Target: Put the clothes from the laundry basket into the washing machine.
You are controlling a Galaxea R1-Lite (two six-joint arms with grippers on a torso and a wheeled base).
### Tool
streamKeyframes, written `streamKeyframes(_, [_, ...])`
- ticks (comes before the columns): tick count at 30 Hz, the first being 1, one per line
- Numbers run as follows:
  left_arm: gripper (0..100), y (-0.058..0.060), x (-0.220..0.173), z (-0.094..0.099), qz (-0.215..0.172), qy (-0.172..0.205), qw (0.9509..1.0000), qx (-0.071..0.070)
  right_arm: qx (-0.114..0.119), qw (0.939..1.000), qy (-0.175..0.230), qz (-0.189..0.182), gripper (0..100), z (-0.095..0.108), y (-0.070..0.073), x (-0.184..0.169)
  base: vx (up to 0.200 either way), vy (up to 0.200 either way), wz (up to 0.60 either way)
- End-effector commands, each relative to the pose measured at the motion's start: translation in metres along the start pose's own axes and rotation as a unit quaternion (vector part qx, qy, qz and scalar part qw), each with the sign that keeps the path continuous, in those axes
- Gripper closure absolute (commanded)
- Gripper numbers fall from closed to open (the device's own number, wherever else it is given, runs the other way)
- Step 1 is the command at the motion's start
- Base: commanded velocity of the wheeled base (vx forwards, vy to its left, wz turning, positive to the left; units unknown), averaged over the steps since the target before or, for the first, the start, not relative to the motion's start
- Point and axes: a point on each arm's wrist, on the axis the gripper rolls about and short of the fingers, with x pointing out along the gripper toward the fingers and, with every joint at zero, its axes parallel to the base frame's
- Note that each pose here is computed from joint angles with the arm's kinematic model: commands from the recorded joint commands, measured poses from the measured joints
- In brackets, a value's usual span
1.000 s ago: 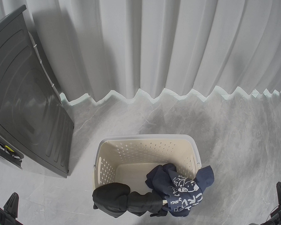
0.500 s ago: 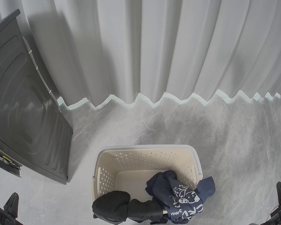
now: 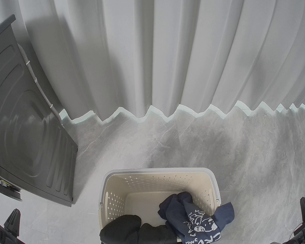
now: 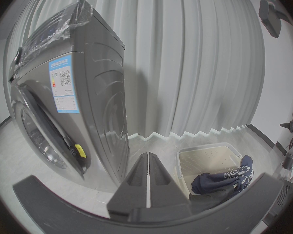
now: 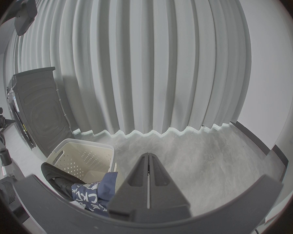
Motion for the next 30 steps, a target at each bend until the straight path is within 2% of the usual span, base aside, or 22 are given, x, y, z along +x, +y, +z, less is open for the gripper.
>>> streamKeyframes(1, [100,0.0002,-0.0002,-0.0044,0.0,-0.001,1.0,0.0,0.001,1.0,0.006,0.0,100,-0.0046,0.0,0.0009,0.2,0.0,0.0])
streamKeyframes(30, [100,0.0002,-0.0002,-0.0044,0.001,-0.001,1.0,-0.001,0.0,1.0,0.006,0.0,100,-0.0046,0.0,0.0009,0.007,0.0,0.0])
